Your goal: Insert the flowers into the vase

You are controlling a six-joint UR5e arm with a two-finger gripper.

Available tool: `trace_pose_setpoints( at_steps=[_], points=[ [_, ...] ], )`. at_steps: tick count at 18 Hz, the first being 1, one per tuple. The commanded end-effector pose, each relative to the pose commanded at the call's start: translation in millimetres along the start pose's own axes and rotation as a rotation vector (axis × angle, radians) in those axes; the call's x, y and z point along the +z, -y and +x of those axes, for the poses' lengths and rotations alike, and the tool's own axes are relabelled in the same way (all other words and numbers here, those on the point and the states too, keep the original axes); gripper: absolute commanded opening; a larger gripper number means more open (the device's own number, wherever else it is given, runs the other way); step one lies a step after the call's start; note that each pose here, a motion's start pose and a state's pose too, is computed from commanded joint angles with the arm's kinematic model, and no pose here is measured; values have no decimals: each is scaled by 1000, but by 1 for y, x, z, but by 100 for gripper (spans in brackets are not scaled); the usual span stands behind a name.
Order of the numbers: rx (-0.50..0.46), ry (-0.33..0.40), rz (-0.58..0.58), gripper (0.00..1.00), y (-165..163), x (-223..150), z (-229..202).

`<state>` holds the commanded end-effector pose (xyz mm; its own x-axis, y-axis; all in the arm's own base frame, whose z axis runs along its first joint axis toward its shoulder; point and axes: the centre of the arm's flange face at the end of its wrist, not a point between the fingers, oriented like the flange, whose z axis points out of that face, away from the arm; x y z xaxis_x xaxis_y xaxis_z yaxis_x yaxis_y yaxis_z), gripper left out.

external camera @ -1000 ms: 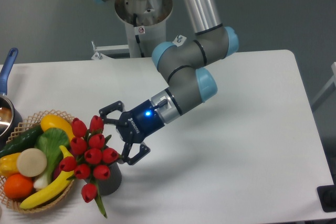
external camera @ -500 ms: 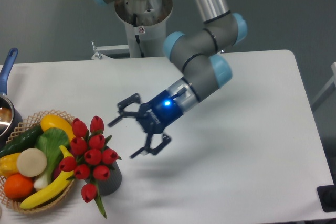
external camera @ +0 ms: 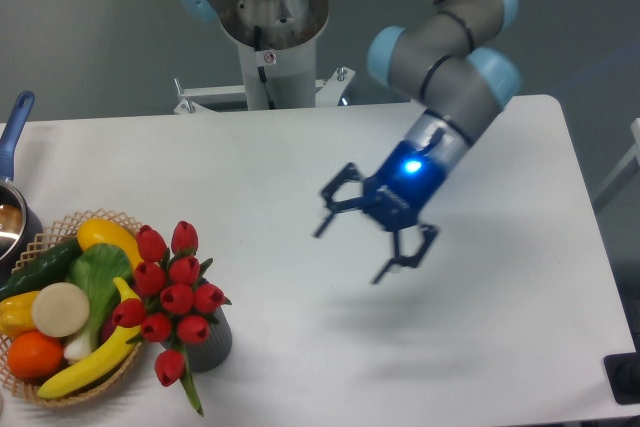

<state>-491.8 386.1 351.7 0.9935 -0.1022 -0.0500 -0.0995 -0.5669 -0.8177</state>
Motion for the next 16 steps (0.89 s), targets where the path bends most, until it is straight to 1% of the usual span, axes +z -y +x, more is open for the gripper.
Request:
trace_pose_setpoints(
  at_steps=[3,4,5,7,8,9,11,12,14,16],
  points=[
    [26,93,-197,100,2,-11,-17],
    [32,114,-256,100,3,-13,-20],
    [27,120,-297,100,2,-13,-22],
    [-4,109,-351,100,-1,-17,-23],
    [-10,115,-387,100,2,-23,-24],
    [-21,125,-464,100,3,-30,-28],
    [-27,125,-563,100,8,-39,-38],
    [-31,111,-601,100,14,-39,-40],
    [-56,70,-725,100,7,-35,-44],
    [-36,57,-798,100,8,-28,-43]
  ],
)
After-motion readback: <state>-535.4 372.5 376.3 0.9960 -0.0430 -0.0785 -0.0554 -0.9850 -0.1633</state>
